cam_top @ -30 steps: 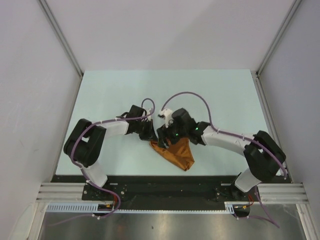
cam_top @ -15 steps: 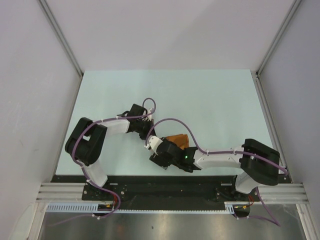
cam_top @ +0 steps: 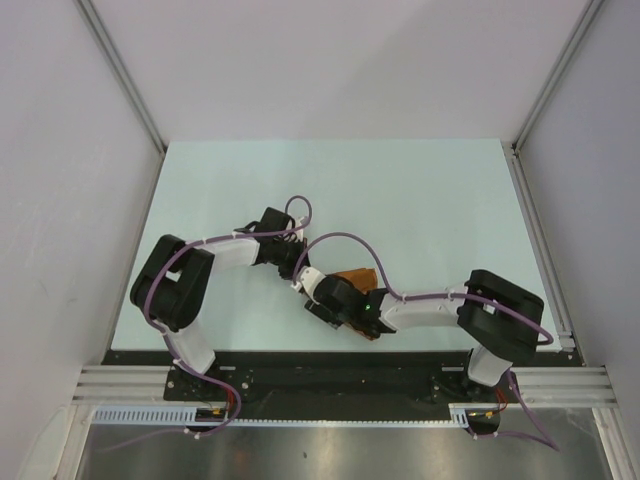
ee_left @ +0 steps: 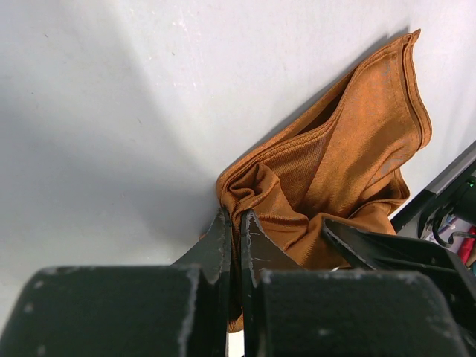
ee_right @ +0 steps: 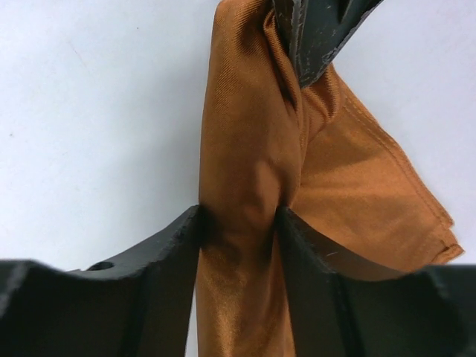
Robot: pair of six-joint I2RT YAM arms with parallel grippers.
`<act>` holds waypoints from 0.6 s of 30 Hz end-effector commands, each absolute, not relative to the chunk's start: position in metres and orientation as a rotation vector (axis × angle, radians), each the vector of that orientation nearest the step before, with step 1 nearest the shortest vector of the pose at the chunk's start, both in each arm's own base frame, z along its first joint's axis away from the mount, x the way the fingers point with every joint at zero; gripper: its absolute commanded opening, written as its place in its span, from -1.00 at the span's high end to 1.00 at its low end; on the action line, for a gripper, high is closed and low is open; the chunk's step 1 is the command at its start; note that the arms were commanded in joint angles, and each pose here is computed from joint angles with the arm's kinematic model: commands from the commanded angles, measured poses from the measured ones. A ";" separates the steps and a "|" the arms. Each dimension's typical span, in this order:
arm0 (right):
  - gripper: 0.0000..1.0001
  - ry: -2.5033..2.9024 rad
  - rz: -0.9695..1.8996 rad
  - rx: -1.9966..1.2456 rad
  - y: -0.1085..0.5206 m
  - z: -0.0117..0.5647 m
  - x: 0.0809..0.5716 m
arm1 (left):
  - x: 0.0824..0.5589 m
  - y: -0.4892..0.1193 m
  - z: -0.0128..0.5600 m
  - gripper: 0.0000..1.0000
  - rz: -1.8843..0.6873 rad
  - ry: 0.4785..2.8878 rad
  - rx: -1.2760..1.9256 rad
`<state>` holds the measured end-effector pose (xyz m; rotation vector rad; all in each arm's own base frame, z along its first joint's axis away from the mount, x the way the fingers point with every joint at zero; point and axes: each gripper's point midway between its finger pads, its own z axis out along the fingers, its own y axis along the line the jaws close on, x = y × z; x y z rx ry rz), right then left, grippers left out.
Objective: Fold the napkin, place the utensils inside, and roll it up
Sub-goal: Roll the napkin at the center of the board.
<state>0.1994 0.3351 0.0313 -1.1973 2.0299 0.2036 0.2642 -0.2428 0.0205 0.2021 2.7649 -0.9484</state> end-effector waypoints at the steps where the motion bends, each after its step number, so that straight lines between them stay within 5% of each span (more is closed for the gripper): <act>1: 0.05 2.091 0.232 -1.225 0.329 0.012 0.200 | 0.257 -0.234 0.011 0.99 -0.879 2.824 0.232; 5: 0.19 2.161 0.327 -1.283 0.325 0.000 0.189 | 0.260 -0.236 0.017 0.98 -0.893 2.808 0.230; 8: 0.30 2.236 0.400 -1.279 0.321 -0.009 0.186 | 0.268 -0.237 0.025 0.68 -0.909 2.775 0.211; 13: 0.62 2.350 0.712 -1.257 0.323 -0.009 0.174 | 0.298 -0.216 0.049 -0.34 -0.933 2.665 0.056; 18: 0.79 2.453 1.073 -1.114 0.329 0.005 0.170 | 0.321 -0.170 0.070 -0.60 -0.827 2.560 -0.104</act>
